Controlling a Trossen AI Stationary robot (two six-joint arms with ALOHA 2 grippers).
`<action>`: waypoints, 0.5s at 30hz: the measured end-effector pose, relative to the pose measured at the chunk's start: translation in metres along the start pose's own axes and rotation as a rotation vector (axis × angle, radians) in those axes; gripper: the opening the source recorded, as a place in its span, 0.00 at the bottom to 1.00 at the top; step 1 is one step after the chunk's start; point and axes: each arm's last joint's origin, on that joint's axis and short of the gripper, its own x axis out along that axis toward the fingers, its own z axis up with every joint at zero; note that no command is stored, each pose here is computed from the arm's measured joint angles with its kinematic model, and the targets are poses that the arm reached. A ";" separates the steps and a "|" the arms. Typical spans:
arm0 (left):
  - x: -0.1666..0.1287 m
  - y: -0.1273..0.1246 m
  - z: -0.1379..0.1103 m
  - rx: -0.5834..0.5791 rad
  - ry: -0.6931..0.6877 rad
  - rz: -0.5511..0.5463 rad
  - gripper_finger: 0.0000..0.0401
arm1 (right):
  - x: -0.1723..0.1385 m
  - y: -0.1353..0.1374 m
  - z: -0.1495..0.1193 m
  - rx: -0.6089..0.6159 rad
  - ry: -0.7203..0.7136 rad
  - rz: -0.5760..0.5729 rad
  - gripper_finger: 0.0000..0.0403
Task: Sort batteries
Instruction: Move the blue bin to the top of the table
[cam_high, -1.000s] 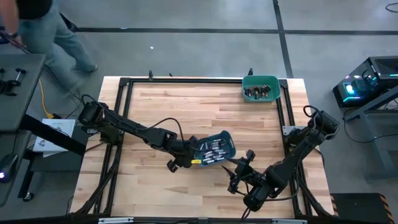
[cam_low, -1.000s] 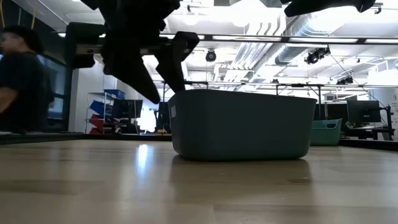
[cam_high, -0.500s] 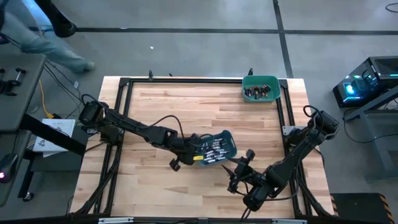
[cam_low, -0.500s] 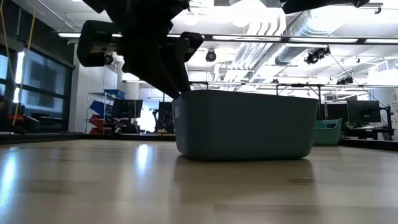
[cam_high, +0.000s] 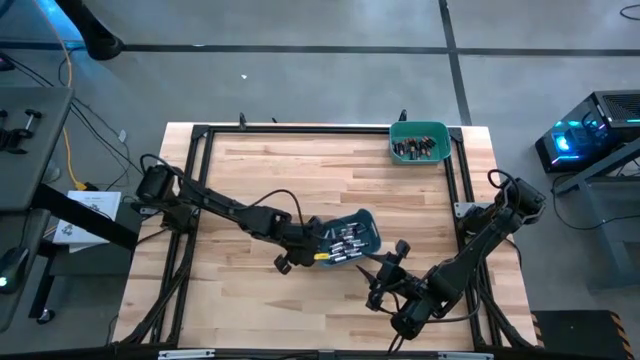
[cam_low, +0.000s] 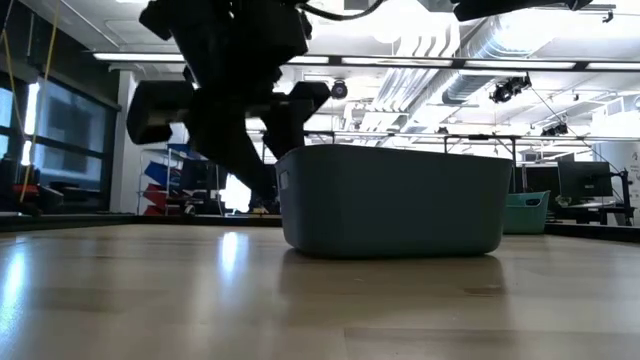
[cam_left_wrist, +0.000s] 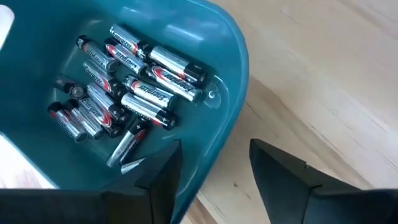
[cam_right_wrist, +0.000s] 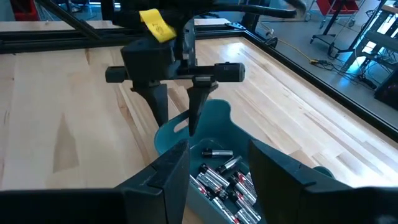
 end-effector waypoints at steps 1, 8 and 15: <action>0.003 0.000 0.000 -0.001 0.003 0.001 0.45 | 0.000 0.000 0.000 0.000 0.000 0.000 0.38; 0.005 -0.001 0.000 -0.041 0.001 -0.002 0.21 | 0.000 0.000 0.000 -0.006 -0.001 0.000 0.38; 0.005 0.000 0.000 -0.125 -0.001 -0.008 0.02 | 0.000 0.000 0.000 -0.008 -0.001 -0.001 0.38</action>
